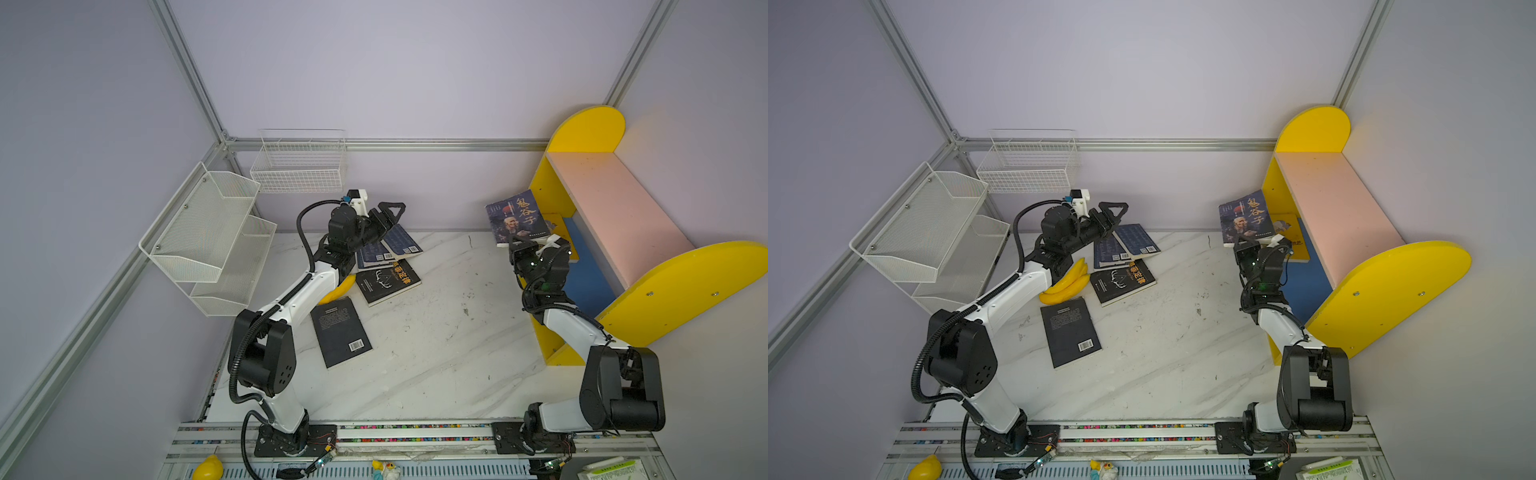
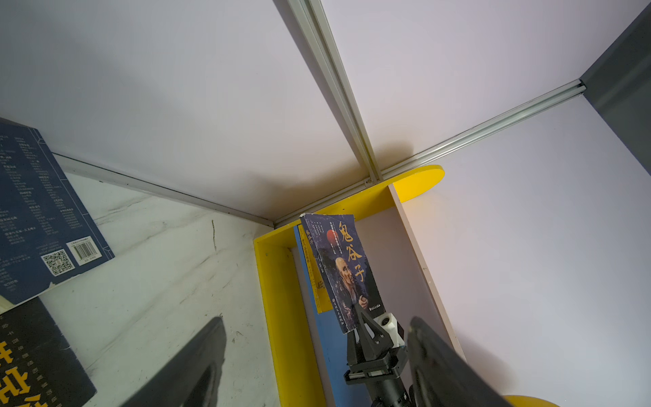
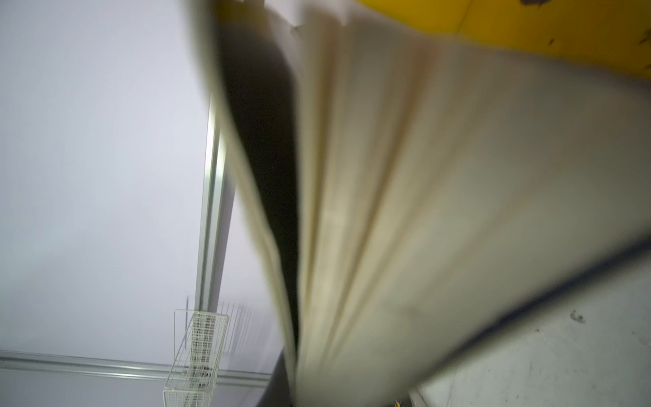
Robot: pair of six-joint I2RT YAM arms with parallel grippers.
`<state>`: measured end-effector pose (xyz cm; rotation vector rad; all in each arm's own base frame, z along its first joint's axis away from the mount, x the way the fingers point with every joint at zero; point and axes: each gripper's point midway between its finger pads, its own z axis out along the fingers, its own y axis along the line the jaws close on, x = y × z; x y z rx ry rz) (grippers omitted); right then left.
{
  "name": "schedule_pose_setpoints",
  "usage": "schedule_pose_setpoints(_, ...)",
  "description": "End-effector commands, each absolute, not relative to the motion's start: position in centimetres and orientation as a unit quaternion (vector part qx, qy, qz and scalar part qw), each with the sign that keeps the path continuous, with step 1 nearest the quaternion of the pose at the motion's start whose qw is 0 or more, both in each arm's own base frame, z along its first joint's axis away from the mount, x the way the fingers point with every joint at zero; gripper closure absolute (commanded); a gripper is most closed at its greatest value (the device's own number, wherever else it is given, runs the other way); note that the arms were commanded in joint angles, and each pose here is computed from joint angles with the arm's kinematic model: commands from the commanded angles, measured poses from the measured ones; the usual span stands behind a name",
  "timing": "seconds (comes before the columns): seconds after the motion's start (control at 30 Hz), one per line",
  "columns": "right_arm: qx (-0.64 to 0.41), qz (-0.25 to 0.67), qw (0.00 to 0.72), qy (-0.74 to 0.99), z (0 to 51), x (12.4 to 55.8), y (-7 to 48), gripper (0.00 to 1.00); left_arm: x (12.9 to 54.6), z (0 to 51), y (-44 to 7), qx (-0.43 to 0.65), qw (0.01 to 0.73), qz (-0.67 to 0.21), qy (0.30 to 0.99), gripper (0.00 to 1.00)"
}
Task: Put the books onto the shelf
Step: 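Carry the purple book to the shelf with the right gripper while the left gripper withdraws, then lower the purple book into the blue compartment beside the yellow book with the right gripper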
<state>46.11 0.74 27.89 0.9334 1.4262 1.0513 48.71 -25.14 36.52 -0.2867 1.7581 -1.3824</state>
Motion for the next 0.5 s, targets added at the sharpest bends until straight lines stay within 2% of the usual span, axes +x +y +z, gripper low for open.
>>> schedule_pose_setpoints(0.0, 0.337, 0.482, 0.629, 0.508, 35.9, 44.1, -1.3, 0.9, 47.8, 38.1, -24.9, -0.097, 0.442, -0.569, 0.687, 0.2)
schedule_pose_setpoints(0.27, 0.353, 0.458, 0.651, 0.492, 36.1, 42.1, -5.7, 0.9, 48.0, 37.7, -25.1, -0.099, 0.432, -0.574, 0.689, 0.2)
schedule_pose_setpoints(0.47, 0.365, 0.443, 0.632, 0.521, 34.3, 44.8, -7.3, 0.89, 48.2, 37.4, -25.6, -0.095, 0.421, -0.583, 0.688, 0.2)
